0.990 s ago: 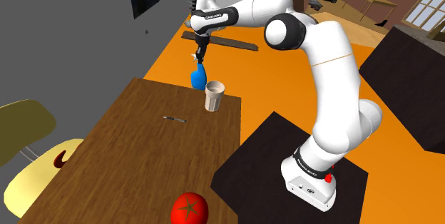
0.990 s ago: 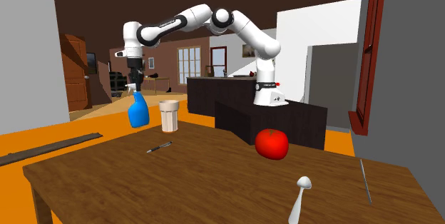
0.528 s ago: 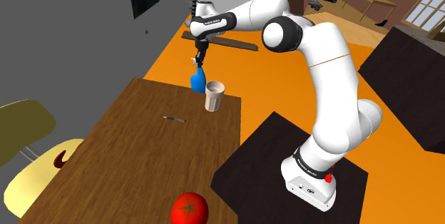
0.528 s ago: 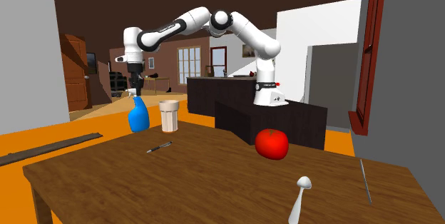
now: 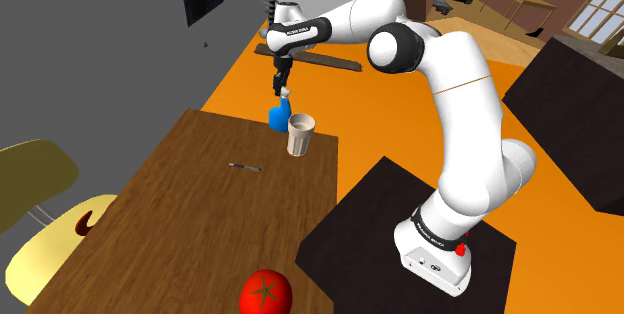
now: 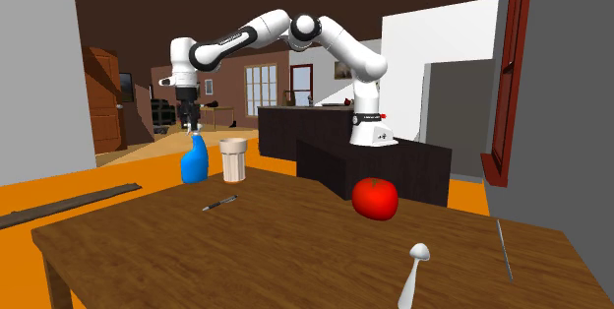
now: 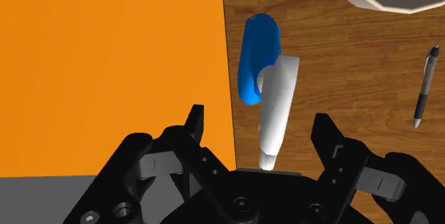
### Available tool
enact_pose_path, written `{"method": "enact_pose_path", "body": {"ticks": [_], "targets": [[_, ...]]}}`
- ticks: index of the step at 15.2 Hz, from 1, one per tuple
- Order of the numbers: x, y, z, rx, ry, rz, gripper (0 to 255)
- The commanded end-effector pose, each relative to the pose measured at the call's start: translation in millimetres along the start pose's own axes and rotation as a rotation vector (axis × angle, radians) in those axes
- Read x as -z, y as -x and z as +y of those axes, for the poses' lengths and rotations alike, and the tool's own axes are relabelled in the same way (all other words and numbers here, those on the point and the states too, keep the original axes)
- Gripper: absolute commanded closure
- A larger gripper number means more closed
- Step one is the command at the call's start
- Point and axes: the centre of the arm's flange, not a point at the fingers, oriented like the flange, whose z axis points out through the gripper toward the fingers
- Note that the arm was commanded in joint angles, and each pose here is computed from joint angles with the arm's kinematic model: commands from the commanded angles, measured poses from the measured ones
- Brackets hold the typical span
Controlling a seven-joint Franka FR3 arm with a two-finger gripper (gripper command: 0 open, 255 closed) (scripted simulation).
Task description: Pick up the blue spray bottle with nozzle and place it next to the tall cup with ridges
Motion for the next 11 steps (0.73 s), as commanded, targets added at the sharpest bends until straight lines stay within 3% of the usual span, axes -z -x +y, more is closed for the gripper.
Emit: {"method": "enact_pose_path", "body": {"ticks": [1, 3, 7, 11], "targets": [[0.0, 0.0, 0.0, 0.000, 0.000, 0.000, 0], [0.0, 0.0, 0.0, 0.000, 0.000, 0.000, 0], [50.0, 0.0, 0.0, 0.000, 0.000, 0.000, 0], [50.0, 0.0, 0.0, 0.000, 0.000, 0.000, 0]]}}
